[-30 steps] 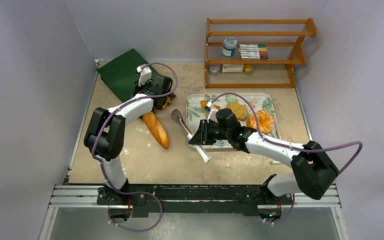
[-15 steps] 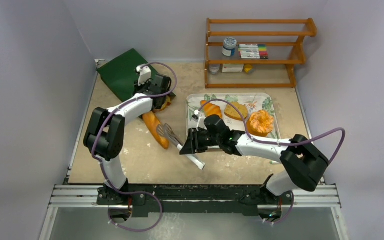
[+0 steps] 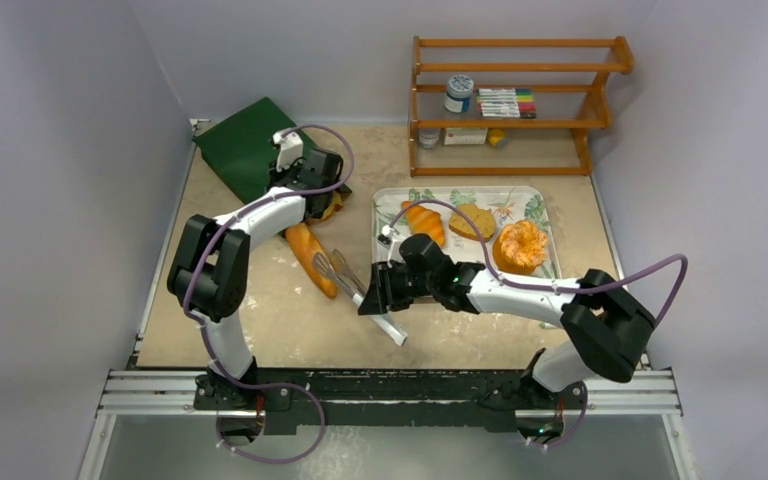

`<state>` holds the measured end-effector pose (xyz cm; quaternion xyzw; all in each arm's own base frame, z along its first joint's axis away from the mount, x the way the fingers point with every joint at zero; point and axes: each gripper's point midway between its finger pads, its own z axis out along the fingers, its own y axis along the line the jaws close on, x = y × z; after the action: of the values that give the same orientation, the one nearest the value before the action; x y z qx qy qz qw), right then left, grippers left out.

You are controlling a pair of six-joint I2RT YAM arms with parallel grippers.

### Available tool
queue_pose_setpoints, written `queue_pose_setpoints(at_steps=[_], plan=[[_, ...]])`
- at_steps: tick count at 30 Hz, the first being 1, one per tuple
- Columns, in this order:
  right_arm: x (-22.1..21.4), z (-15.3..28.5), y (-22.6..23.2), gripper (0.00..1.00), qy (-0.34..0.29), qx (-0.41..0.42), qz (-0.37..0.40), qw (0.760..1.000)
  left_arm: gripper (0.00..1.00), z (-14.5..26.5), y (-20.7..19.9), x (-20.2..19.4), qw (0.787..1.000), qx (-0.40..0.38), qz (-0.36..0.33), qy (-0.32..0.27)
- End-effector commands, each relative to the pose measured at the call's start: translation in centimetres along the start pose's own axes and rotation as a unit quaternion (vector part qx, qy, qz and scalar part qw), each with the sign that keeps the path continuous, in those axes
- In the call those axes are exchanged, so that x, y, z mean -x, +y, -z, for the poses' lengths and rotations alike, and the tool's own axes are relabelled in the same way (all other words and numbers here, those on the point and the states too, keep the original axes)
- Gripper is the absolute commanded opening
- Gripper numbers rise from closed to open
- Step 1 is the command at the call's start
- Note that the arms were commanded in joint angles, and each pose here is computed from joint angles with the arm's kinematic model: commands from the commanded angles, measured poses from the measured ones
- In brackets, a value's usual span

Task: Take the fake bread out of the paper bag
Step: Pick up the fake bread from the center of the board.

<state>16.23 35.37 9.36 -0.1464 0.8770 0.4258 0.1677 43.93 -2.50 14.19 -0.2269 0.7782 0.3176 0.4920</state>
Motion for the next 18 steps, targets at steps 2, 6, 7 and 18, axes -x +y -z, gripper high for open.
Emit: queue_pose_setpoints(at_steps=[2, 6, 7, 18], plan=[[0.8, 0.2, 1.2, 0.45, -0.017, -0.011, 0.037, 0.999, 0.00, -0.1, 0.1, 1.8, 0.999, -0.005, 0.038, -0.013], [0.0, -0.3, 1.4, 0.45, -0.002, -0.011, 0.045, 0.999, 0.00, -0.2, -0.1, 1.8, 0.999, -0.006, 0.039, -0.012], [-0.1, -0.5, 1.4, 0.45, 0.001, -0.010, 0.046, 0.999, 0.00, -0.2, -0.2, 1.9, 0.999, -0.006, 0.039, -0.012], [-0.8, -1.6, 2.6, 0.46, 0.016, -0.006, 0.064, 0.998, 0.00, -0.3, -0.4, 1.7, 0.999, -0.007, 0.037, -0.010]])
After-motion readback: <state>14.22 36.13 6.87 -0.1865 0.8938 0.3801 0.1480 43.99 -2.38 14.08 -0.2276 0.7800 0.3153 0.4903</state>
